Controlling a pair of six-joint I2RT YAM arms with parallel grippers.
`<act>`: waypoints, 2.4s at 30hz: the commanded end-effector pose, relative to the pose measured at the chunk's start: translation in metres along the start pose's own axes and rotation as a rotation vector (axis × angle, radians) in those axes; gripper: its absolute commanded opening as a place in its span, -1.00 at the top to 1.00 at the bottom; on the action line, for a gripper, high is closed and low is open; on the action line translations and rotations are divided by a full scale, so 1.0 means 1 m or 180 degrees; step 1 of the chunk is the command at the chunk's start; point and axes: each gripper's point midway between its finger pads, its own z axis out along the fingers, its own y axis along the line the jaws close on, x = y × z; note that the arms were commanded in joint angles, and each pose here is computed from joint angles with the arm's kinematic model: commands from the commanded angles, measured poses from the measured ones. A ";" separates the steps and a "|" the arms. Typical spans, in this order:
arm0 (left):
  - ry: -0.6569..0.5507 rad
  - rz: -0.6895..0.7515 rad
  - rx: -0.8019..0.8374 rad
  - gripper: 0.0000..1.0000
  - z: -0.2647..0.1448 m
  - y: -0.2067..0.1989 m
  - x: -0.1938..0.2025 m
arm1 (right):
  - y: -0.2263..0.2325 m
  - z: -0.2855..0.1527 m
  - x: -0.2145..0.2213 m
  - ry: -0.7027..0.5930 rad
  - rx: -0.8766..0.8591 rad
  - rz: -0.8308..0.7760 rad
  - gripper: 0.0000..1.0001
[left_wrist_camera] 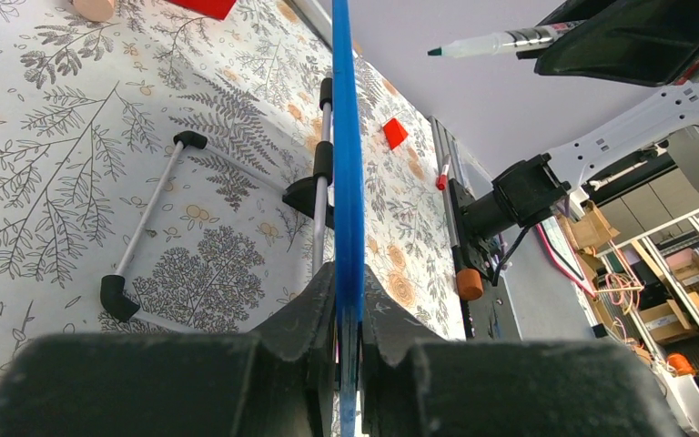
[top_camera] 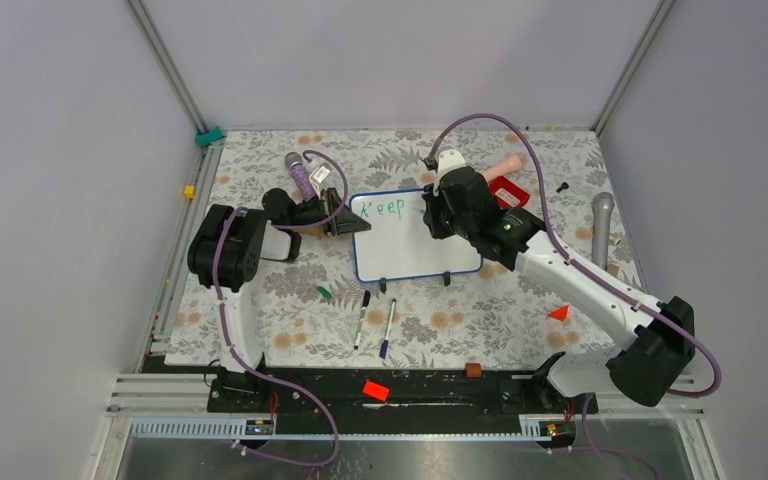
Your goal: Write a sentence on the whiteboard
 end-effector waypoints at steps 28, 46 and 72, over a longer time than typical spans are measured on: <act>0.0040 0.0336 0.0121 1.00 0.004 -0.016 -0.006 | -0.023 -0.001 -0.016 -0.0013 0.0461 -0.0074 1.00; 0.0044 0.0359 0.0125 1.00 0.004 -0.018 -0.005 | -0.019 0.014 -0.013 0.0078 0.0443 -0.0113 1.00; 0.0054 0.0365 0.0136 1.00 0.005 -0.018 -0.005 | -0.042 0.021 -0.005 0.0245 0.0872 -0.0276 1.00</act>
